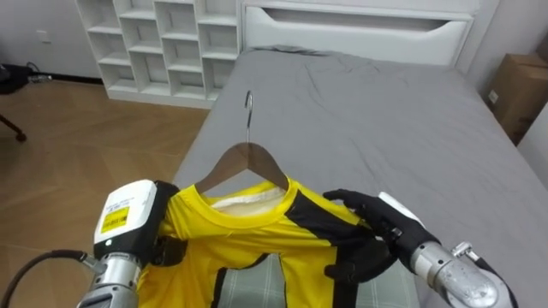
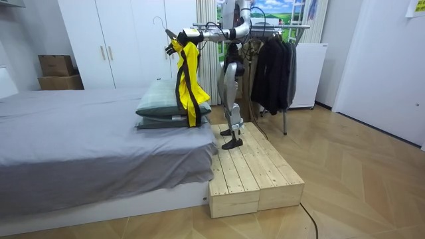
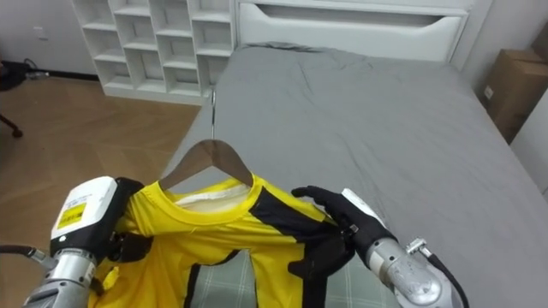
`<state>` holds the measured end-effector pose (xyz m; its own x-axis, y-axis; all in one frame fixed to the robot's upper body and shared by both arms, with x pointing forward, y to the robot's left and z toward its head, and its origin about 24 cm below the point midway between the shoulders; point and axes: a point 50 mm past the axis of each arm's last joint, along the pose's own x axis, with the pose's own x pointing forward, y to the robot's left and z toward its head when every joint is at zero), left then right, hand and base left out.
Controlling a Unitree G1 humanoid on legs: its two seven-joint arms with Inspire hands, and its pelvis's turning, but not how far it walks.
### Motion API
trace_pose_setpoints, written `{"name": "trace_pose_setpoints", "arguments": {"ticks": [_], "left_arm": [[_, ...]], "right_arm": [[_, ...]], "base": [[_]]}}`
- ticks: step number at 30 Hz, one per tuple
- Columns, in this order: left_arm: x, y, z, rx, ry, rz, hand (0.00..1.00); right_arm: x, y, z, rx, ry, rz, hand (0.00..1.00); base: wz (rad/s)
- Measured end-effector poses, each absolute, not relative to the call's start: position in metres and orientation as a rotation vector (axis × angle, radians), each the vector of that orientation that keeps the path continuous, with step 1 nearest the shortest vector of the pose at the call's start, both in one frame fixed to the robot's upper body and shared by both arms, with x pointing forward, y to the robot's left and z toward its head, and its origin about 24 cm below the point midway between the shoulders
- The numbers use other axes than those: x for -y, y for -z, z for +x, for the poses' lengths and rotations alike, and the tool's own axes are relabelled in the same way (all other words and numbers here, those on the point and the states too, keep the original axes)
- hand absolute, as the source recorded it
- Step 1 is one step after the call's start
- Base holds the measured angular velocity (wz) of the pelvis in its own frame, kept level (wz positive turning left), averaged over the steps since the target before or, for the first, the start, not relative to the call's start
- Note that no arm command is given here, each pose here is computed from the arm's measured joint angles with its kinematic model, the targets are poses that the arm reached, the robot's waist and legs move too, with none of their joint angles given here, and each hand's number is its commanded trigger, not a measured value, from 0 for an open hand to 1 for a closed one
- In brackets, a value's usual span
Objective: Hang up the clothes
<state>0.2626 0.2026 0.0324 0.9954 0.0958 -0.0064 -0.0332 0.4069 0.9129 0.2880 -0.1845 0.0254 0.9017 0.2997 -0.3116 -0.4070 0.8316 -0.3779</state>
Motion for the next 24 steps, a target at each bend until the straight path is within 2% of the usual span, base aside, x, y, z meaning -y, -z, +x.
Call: {"name": "trace_pose_setpoints", "arguments": {"ticks": [10, 24], "left_arm": [[-0.198, -0.029, 0.262, -0.085, -0.088, 1.126, 1.0], [-0.177, -0.021, 0.261, -0.087, -0.015, 1.124, 1.0]], "right_arm": [[0.186, -0.016, 0.296, -0.284, -0.324, -0.415, 0.0], [0.186, -0.016, 0.297, -0.278, -0.242, -0.492, 0.0]], "base": [[0.01], [0.0]]}}
